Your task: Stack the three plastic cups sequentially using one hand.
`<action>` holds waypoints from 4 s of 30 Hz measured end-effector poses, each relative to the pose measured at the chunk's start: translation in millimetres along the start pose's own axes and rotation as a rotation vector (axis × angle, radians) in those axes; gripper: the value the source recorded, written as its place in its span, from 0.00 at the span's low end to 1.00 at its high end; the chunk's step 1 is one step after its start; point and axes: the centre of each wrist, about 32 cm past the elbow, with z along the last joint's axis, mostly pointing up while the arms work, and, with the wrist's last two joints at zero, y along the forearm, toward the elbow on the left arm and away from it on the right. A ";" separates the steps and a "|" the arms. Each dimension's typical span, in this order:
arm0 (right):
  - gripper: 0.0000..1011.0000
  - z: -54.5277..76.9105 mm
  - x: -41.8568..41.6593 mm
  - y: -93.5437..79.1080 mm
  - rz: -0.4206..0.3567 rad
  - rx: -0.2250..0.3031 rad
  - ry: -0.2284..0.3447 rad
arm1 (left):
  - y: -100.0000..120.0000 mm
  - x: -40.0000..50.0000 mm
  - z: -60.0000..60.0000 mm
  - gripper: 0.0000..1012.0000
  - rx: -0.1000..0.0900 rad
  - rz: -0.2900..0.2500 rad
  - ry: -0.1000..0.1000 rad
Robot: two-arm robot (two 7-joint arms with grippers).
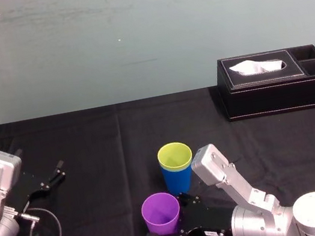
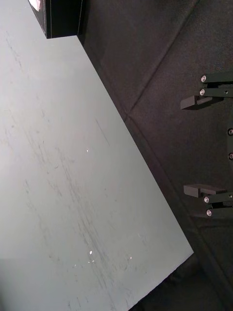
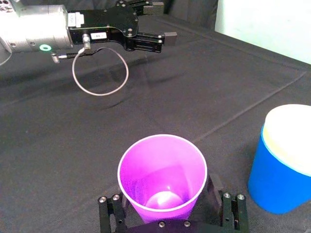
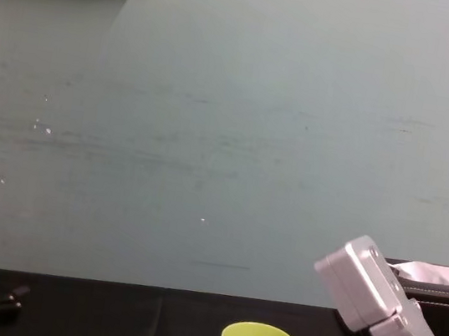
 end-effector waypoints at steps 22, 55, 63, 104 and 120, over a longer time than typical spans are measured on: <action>0.71 0.0 -0.1 -0.6 0.001 0.000 -0.001 | 0.0 0.0 0.0 0.99 0.000 0.000 0.000; 0.70 98.8 20.5 -30.6 -0.051 0.042 -0.087 | 0.0 0.0 0.0 0.99 0.000 0.000 0.000; 0.70 118.0 39.8 -21.4 -0.112 0.044 -0.044 | 0.0 0.0 0.0 0.99 0.000 0.000 0.000; 0.70 91.5 63.4 -6.0 -0.172 0.002 -0.002 | 0.0 0.0 0.0 0.99 0.000 0.000 0.000; 0.70 86.7 63.1 -6.7 -0.169 -0.008 0.001 | 0.0 0.0 0.0 0.99 0.000 0.000 0.000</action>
